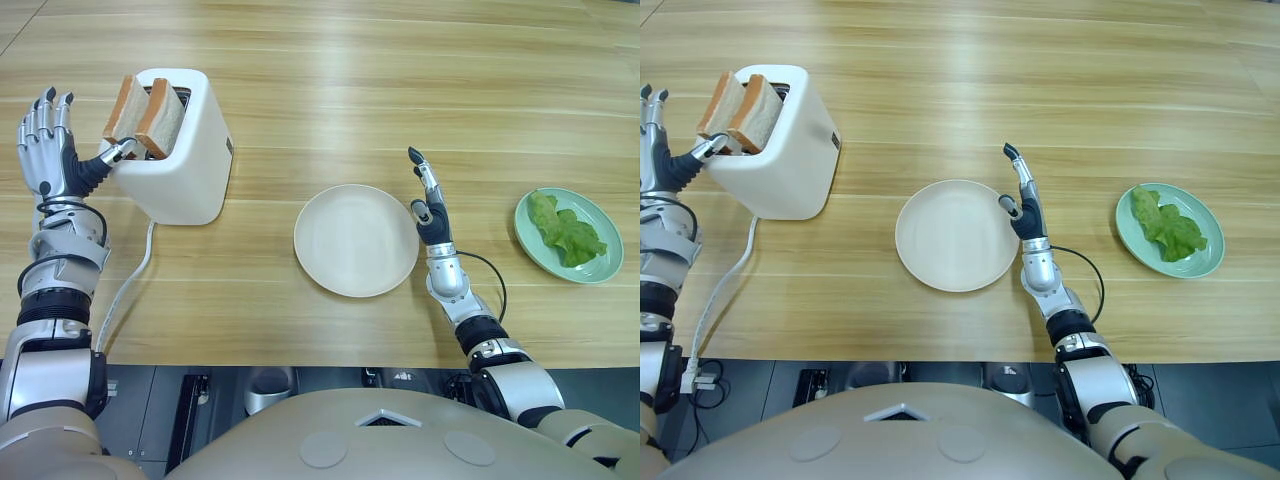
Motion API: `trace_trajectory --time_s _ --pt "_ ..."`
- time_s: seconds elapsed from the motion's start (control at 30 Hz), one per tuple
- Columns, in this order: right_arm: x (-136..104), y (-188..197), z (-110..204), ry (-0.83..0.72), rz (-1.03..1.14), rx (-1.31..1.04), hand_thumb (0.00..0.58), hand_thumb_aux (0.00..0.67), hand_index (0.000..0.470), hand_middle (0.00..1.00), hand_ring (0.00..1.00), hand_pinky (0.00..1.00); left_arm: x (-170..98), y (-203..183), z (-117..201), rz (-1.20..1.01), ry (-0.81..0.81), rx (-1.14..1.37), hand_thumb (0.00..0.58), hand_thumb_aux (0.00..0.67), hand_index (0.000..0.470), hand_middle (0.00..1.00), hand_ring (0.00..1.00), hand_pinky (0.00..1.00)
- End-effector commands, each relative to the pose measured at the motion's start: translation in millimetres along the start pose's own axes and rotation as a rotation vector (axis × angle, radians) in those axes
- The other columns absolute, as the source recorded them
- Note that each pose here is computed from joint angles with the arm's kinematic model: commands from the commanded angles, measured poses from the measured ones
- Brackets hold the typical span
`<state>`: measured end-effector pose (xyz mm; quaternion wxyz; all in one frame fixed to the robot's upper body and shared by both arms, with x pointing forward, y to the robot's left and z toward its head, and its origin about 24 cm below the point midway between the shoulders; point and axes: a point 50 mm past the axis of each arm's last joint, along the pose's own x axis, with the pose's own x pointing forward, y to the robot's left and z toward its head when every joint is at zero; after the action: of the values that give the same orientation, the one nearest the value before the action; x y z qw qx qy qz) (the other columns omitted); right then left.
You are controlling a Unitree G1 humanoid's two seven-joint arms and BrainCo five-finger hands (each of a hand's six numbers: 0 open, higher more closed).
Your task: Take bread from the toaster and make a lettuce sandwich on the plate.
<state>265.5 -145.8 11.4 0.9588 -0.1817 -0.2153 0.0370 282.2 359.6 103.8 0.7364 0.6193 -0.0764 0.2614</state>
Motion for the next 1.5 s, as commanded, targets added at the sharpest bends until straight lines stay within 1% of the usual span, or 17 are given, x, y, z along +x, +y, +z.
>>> trace_trajectory --time_s 0.03,0.1,0.17,0.23,0.27,0.33,0.37,0.43,0.53,0.57,0.6,0.67,0.73,0.9,1.1,1.37,1.5 --pt "-0.9 0.3 -1.8 0.008 0.012 -0.008 0.0 0.0 0.0 0.0 0.0 0.0 2.5 -6.0 4.2 -0.065 -0.003 0.016 0.0 0.0 0.0 0.0 0.0 0.0" --pt "-0.5 0.6 -1.7 0.008 0.013 -0.007 0.0 0.0 0.0 0.0 0.0 0.0 2.7 -6.3 4.3 -0.078 -0.003 0.018 0.0 0.0 0.0 0.0 0.0 0.0" --pt "-0.4 0.9 -1.7 0.008 0.015 -0.006 0.0 0.0 0.0 0.0 0.0 0.0 2.9 -5.6 4.3 -0.088 -0.005 0.02 0.083 0.05 0.034 0.0 0.0 0.0" --pt "-0.8 1.4 -1.6 0.008 0.017 -0.004 0.0 0.0 0.0 0.0 0.0 0.0 3.4 -3.3 4.5 -0.092 -0.012 0.022 0.271 0.181 0.124 0.0 0.0 0.0" --pt "-1.0 1.6 -1.6 0.008 0.017 -0.003 0.0 0.0 0.0 0.0 0.0 0.0 3.8 -2.0 5.0 -0.092 -0.018 0.024 0.443 0.344 0.236 0.0 0.0 0.0" --pt "-1.4 1.9 -1.6 0.008 0.017 -0.002 0.0 0.0 0.0 0.0 0.0 0.0 5.3 1.2 7.9 -0.087 -0.036 0.02 0.509 0.436 0.299 0.0 0.0 0.0" --pt "-1.5 2.0 -1.4 0.008 0.017 -0.002 0.0 0.0 0.0 0.0 0.0 0.0 5.7 2.8 9.4 -0.08 -0.044 0.018 0.509 0.436 0.299 0.0 0.0 0.0" --pt "-1.5 2.1 -1.3 0.007 0.016 -0.001 0.0 0.0 0.0 0.0 0.0 0.0 6.3 5.4 13.4 -0.069 -0.064 0.016 0.58 0.67 0.46 0.0 0.0 0.0" --pt "-1.7 2.4 -0.9 0.006 0.014 0.001 0.0 0.0 0.0 0.0 0.0 0.0 5.7 4.9 18.8 -0.071 -0.081 0.011 0.58 0.67 0.46 0.0 0.0 0.0" --pt "-1.7 2.3 -0.7 0.005 0.013 0.002 0.0 0.0 0.0 0.0 0.0 0.0 4.8 3.6 20.8 -0.077 -0.087 0.008 0.58 0.67 0.46 0.17 0.17 0.17" --pt "-1.7 2.3 -0.6 0.004 0.012 0.002 0.0 0.0 0.0 0.0 0.0 0.0 3.5 2.1 22.6 -0.083 -0.094 0.008 0.58 0.67 0.46 0.17 0.17 0.17" --pt "-1.6 2.6 -0.3 0.003 0.012 0.004 0.0 0.0 0.0 0.0 0.0 0.0 0.7 -0.5 24.5 -0.097 -0.102 0.005 0.58 0.67 0.46 0.71 0.71 0.71" --pt "-1.4 3.0 0.0 0.002 0.013 0.006 0.0 0.0 0.0 0.0 0.0 0.0 -2.1 -2.2 24.7 -0.105 -0.102 -0.008 0.58 0.67 0.46 1.0 1.0 1.0" --pt "-0.9 3.2 0.4 0.001 0.013 0.007 0.0 0.0 0.0 0.0 0.0 0.0 -7.5 5.3 18.9 -0.021 -0.086 -0.073 0.58 0.67 0.46 1.0 1.0 1.0" --pt "0.3 1.9 0.1 0.002 0.0 0.006 0.0 0.0 0.0 0.0 0.0 0.0 -3.0 40.0 16.2 0.325 -0.094 -0.197 0.58 0.67 0.46 1.0 1.0 1.0" --pt "7.1 -10.8 2.4 -0.026 -0.066 -0.008 0.0 0.0 0.0 0.0 0.0 0.0 -7.1 80.2 46.0 0.687 -0.279 -0.431 0.58 0.67 0.46 1.0 1.0 1.0" --pt "6.8 -35.4 8.0 -0.074 -0.159 -0.035 0.0 0.0 0.0 0.0 0.0 0.0 -27.6 92.6 86.7 0.668 -0.5 -0.602 0.58 0.67 0.46 1.0 1.0 1.0"
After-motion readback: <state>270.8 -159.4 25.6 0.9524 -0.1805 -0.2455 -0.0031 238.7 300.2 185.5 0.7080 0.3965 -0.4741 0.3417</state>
